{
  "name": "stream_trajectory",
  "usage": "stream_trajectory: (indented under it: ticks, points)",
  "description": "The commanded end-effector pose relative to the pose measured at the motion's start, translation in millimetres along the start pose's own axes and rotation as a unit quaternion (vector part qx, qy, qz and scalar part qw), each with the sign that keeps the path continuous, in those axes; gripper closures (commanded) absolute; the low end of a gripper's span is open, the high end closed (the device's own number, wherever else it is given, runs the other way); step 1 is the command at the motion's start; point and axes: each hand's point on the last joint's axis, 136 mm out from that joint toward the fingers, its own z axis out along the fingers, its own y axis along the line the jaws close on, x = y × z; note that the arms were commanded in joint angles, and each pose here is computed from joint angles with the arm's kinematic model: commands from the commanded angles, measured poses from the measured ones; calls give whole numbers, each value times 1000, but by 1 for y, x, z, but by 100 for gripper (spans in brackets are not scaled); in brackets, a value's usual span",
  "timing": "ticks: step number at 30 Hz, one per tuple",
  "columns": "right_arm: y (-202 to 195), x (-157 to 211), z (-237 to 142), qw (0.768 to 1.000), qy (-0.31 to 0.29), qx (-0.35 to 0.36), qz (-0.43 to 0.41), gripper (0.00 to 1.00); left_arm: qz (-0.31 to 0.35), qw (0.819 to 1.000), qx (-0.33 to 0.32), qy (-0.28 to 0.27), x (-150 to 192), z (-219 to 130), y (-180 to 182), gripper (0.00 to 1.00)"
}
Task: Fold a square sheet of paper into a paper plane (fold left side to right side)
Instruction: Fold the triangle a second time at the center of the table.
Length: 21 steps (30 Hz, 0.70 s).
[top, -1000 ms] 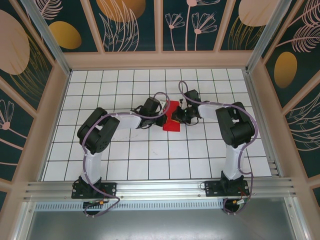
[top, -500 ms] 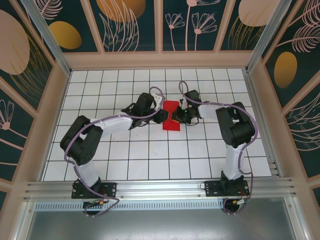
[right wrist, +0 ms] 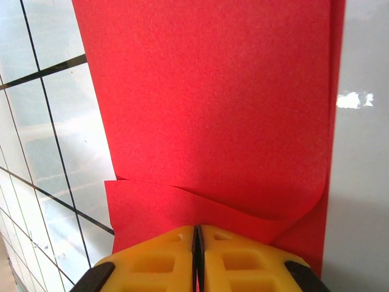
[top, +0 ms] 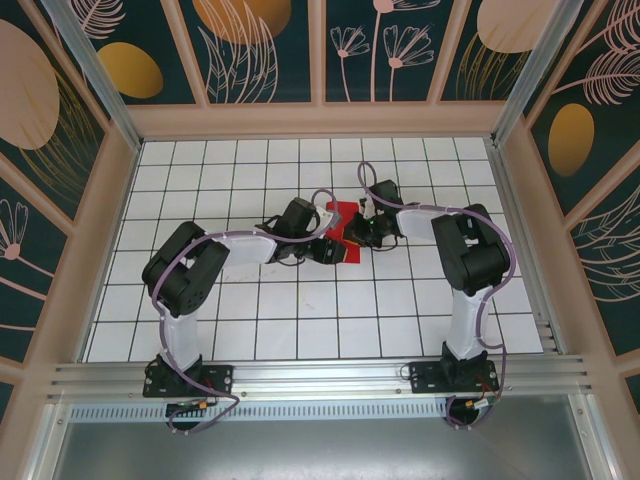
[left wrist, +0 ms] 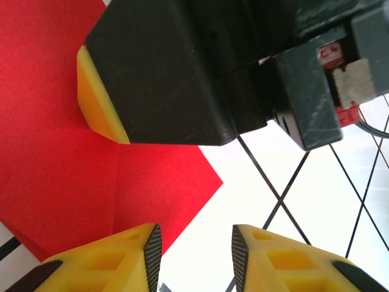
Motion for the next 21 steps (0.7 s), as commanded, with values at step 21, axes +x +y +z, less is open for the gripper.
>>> stream_trajectory:
  ticks: [21]
  points:
    - [-50, 27, 7, 995, 39, 81, 34, 87, -15, 999, -37, 38, 35, 12, 29, 64]
